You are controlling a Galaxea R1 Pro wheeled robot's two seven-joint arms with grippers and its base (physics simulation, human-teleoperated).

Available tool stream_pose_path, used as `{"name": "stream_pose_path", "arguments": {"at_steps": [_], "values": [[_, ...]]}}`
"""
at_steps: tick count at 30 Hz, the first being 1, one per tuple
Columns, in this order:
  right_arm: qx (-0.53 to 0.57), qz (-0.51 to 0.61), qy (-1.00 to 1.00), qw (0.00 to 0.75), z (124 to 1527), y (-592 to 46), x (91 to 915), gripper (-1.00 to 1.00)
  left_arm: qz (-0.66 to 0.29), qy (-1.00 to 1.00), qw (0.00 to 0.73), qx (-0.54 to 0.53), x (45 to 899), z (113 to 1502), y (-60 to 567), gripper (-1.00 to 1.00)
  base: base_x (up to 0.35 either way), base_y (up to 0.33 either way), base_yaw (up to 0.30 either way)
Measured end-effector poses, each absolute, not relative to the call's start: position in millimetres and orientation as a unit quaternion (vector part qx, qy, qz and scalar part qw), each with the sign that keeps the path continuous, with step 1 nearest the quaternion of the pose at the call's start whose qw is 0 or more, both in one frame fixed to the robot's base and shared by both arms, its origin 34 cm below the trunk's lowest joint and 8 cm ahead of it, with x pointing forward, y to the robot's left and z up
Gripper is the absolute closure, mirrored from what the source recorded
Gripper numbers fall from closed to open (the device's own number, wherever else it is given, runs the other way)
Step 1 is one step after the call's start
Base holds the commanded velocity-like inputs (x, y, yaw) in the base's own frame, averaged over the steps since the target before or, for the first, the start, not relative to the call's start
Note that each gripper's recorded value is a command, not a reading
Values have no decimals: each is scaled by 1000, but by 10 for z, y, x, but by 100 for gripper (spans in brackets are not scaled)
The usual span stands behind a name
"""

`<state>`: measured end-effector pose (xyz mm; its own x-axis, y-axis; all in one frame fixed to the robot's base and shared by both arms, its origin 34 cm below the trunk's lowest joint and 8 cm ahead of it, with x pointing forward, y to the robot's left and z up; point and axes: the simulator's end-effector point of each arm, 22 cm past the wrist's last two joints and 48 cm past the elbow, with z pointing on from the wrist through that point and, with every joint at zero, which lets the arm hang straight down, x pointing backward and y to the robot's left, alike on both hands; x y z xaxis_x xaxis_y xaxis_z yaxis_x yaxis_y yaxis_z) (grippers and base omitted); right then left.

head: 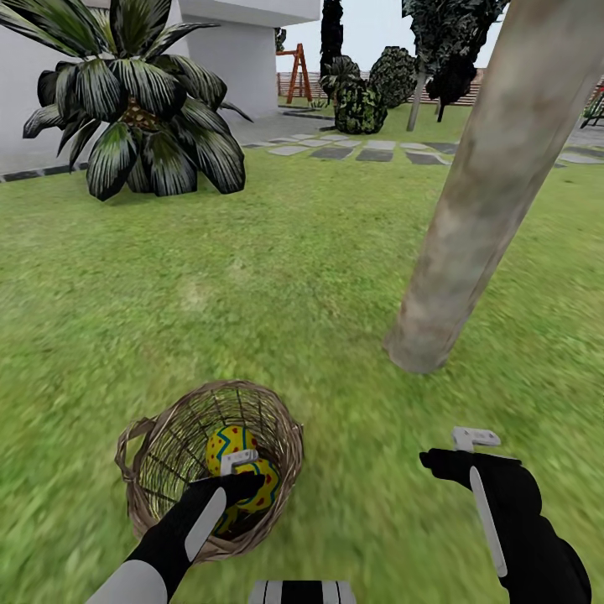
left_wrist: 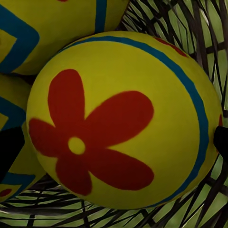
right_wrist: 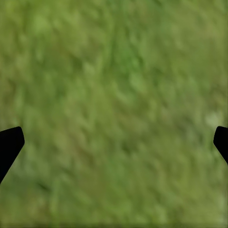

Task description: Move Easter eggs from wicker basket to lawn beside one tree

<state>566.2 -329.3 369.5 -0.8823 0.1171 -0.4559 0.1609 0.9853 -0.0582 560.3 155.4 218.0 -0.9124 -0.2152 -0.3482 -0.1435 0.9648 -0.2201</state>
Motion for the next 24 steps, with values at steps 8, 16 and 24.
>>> {"name": "stream_pose_path", "arguments": {"at_steps": [8, 16, 24], "values": [[72, -47, 969, 232, 3696, -3293, 5662, -100, -96, 973, 188, -95, 5601, 2178, 1554, -100, 0, 0, 0], [72, -47, 969, 232, 3695, -3297, 5661, -100, -93, 973, 191, -95, 5613, 2185, 1581, 100, 0, 0, 0], [72, -47, 969, 232, 3695, -3298, 5661, -100, -93, 972, 191, -96, 5614, 2186, 1587, 100, 0, 0, 0]]}}
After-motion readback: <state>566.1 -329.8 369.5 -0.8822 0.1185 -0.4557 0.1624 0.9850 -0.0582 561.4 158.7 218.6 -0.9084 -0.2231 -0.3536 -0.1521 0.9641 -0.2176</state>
